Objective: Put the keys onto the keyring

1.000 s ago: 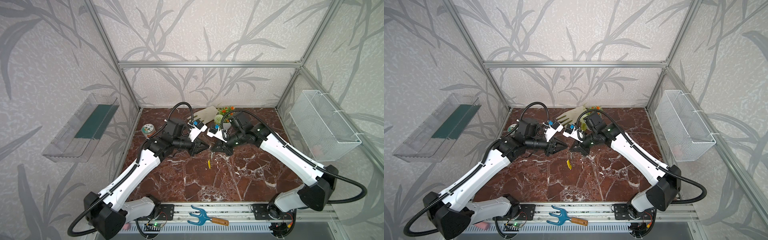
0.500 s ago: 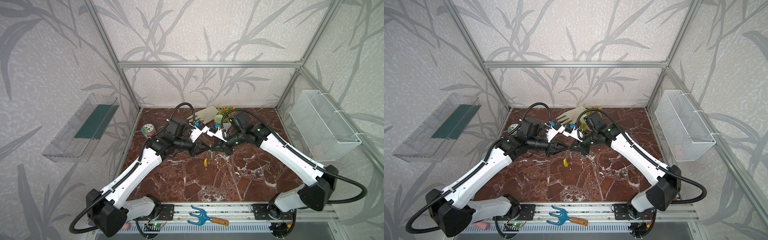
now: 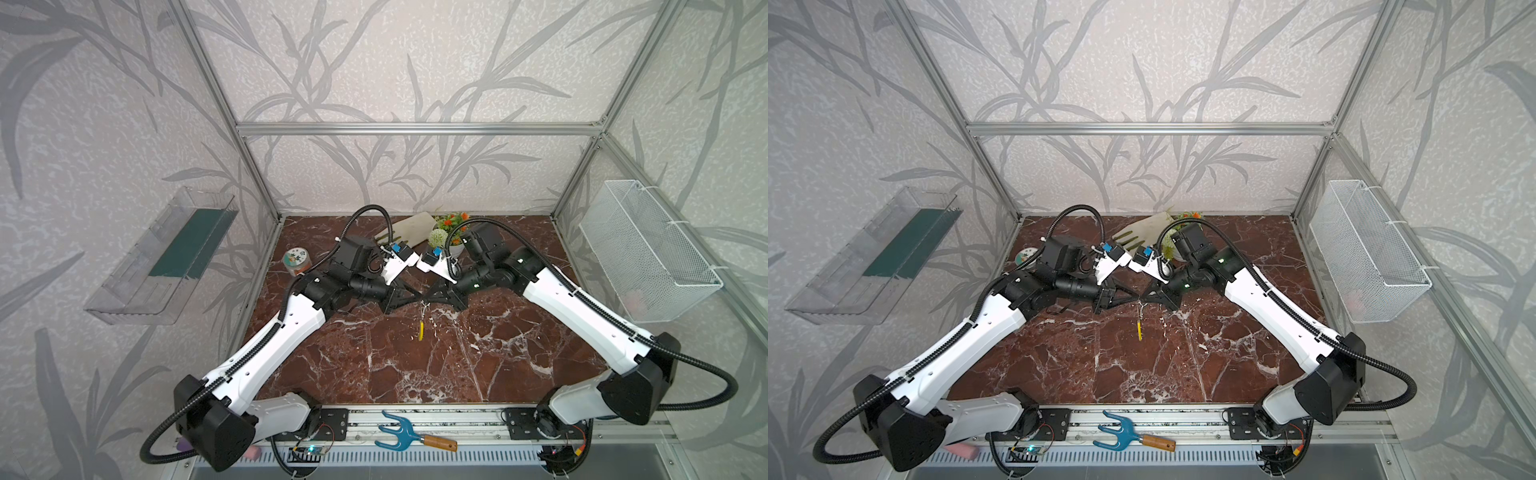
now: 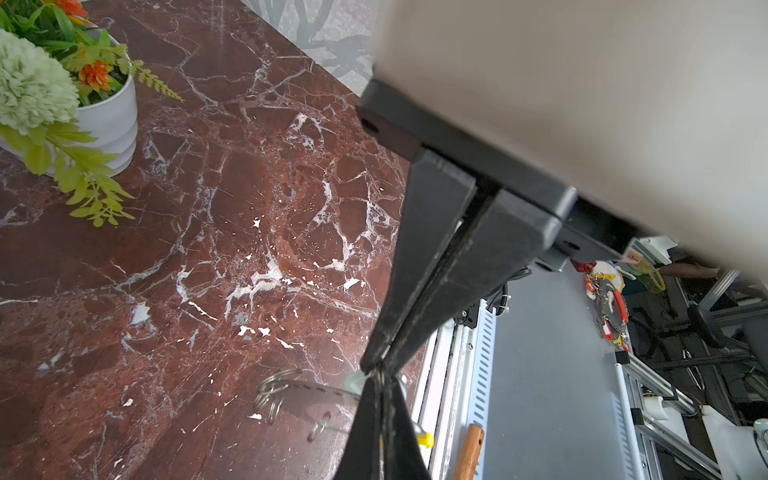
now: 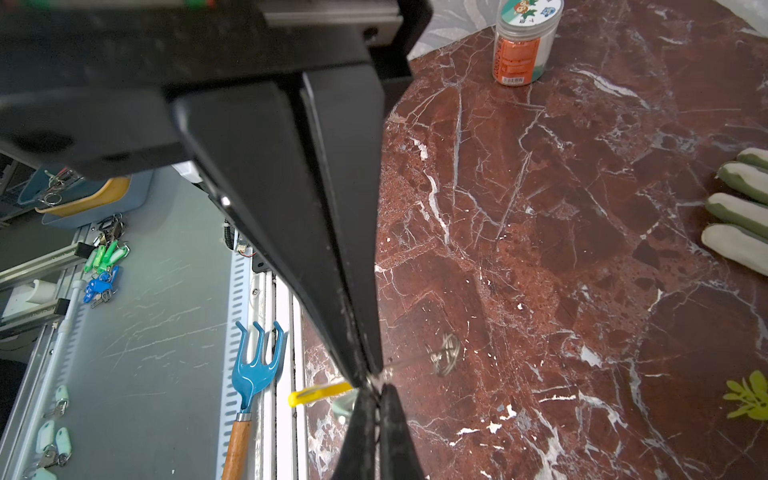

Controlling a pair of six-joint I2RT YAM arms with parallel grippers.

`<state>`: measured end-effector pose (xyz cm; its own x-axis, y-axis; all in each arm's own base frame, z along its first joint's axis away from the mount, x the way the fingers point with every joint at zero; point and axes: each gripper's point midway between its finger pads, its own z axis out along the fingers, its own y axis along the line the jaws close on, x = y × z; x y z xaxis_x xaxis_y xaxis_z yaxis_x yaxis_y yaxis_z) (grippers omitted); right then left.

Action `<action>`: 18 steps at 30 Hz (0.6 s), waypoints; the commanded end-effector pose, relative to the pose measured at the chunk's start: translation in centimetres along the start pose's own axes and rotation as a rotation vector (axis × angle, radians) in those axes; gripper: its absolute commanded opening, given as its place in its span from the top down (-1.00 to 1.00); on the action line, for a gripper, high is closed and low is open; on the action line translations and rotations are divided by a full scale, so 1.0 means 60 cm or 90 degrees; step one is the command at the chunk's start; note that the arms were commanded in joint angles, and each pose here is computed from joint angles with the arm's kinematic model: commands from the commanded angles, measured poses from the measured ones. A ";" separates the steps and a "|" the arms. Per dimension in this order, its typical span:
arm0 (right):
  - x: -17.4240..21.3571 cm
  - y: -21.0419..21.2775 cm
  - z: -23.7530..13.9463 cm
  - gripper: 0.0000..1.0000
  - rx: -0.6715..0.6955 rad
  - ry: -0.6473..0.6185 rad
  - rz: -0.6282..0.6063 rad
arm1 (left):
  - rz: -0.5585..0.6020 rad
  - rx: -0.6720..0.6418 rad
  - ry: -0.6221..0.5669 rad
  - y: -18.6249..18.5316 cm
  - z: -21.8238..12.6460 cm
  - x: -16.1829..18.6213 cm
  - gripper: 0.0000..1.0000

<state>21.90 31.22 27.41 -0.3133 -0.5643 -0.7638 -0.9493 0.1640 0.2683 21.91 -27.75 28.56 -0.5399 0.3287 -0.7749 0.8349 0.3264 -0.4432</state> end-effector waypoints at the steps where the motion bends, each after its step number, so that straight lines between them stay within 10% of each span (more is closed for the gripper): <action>1: -0.034 0.012 -0.030 0.88 0.003 -0.067 -0.009 | 0.036 -0.007 -0.033 -0.007 -0.006 -0.016 1.00; 18: -0.093 -0.033 -0.133 0.42 0.039 -0.350 0.146 | 0.127 -0.076 -0.259 -0.017 -0.062 -0.125 1.00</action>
<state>25.50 27.29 32.31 -0.4715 -0.1374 -0.8711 -0.8493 0.3366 0.4067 24.46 -27.31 32.62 -0.3804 0.1289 -0.9158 0.8618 0.4086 -0.3004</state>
